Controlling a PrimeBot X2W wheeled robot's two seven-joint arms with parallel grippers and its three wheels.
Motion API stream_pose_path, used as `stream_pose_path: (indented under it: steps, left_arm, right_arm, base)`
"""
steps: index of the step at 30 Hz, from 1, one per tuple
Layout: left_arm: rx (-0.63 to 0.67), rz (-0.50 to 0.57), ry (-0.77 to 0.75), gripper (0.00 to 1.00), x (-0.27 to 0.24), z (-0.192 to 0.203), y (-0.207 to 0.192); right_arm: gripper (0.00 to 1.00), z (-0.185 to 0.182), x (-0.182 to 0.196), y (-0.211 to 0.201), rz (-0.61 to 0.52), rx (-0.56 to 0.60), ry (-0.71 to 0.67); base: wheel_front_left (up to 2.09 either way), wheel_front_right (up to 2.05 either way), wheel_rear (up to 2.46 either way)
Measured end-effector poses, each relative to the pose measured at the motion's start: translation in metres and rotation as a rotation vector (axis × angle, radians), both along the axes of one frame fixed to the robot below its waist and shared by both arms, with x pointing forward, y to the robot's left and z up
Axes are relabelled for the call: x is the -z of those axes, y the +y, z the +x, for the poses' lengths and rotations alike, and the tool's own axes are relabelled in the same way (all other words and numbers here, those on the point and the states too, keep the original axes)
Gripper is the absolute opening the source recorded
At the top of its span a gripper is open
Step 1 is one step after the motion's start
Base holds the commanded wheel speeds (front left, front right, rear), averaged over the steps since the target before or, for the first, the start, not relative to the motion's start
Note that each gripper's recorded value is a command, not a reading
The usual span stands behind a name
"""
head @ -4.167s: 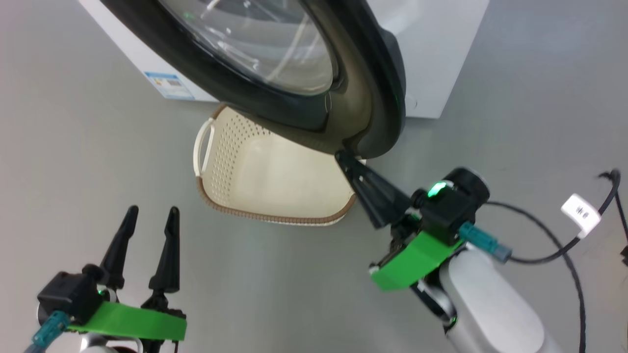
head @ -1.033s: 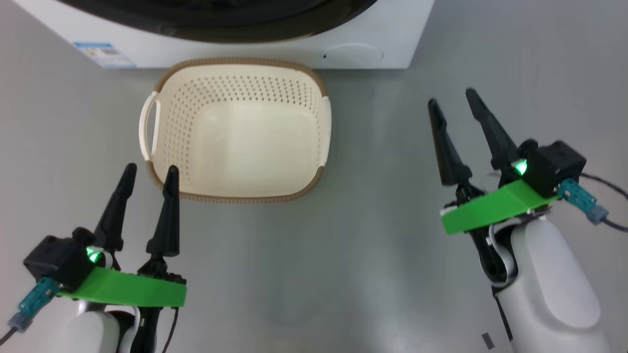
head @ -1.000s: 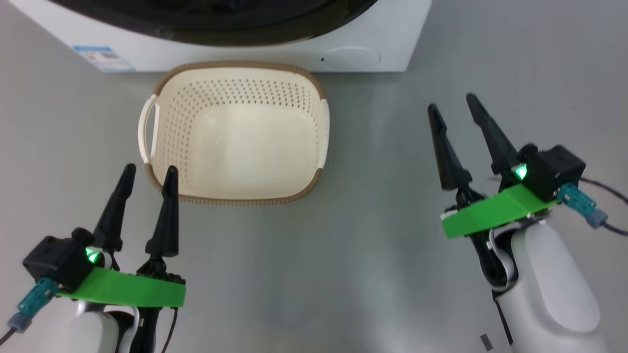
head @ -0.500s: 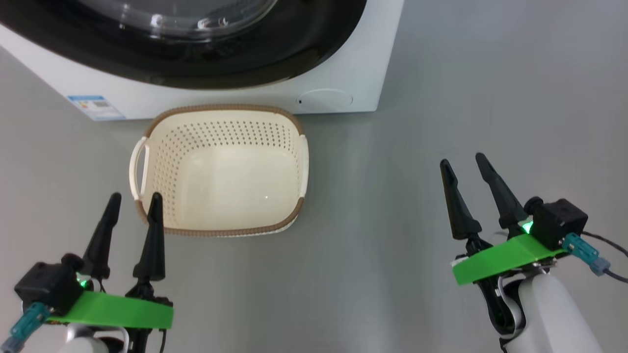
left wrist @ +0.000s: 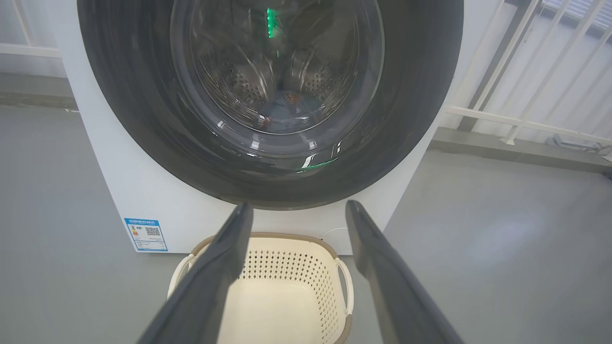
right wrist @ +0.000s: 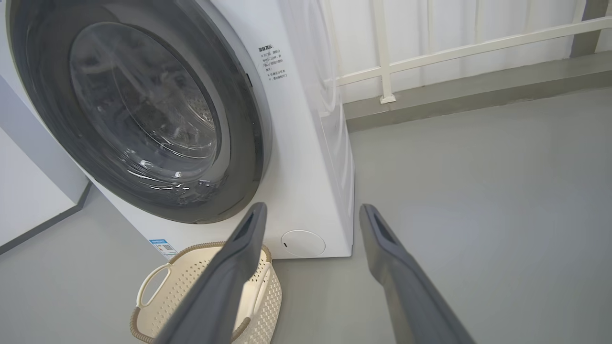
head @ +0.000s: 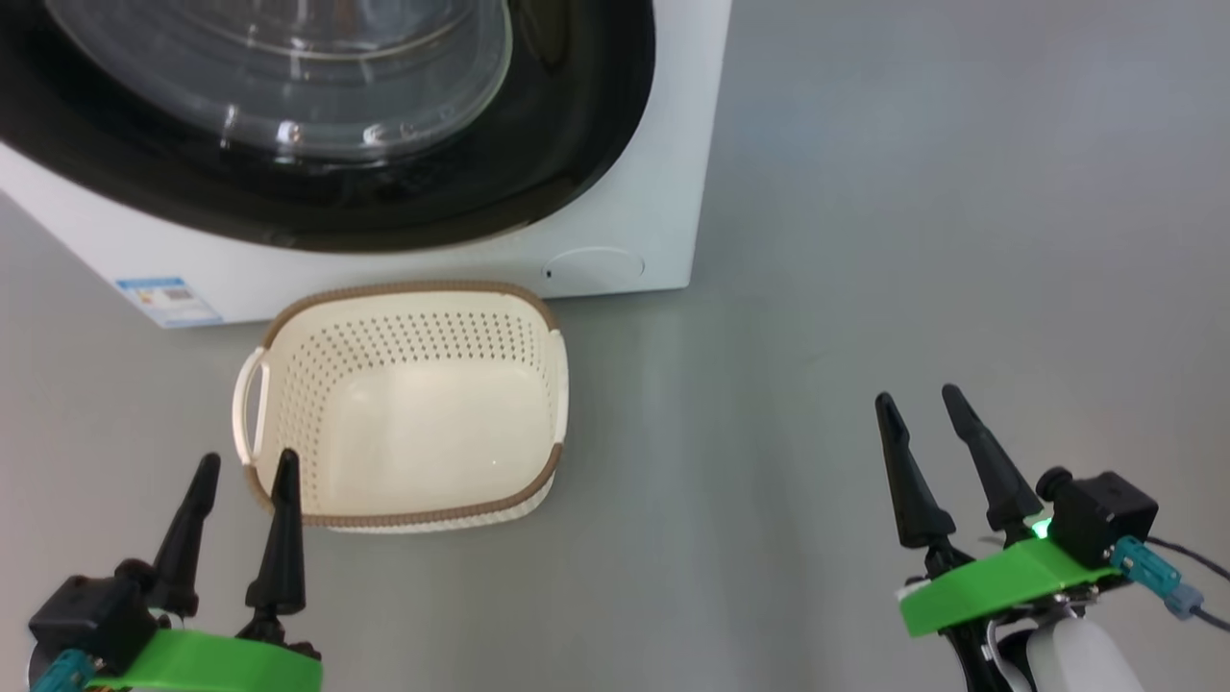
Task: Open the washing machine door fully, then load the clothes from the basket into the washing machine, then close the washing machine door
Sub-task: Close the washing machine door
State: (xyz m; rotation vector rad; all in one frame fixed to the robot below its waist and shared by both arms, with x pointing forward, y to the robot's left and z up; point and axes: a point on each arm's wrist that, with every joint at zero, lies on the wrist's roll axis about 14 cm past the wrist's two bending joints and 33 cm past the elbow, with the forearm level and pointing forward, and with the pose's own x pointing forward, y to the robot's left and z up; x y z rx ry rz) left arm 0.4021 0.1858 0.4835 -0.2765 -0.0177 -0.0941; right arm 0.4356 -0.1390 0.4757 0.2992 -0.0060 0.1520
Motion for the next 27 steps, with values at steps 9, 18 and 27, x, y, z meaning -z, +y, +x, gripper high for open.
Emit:
stream_pose_path:
  steps: [9,18,27]
  left_arm:
    - [0.012,0.027,-0.008,1.00,-0.005,-0.016,-0.004]
    - [0.014,0.043,-0.019,1.00,-0.010,-0.030,-0.005]
    - [0.002,0.046,-0.003,1.00,-0.005,-0.035,-0.001]
  right_arm:
    - [1.00,-0.029,-0.012,-0.021,-0.009,0.060,-0.019]
    - [1.00,-0.052,-0.021,-0.040,-0.035,0.115,-0.041]
    - [1.00,-0.057,-0.018,-0.044,-0.045,0.128,-0.033]
  base:
    - [0.00,0.00,0.00]
    - [0.00,0.00,0.00]
    - [0.00,0.00,0.00]
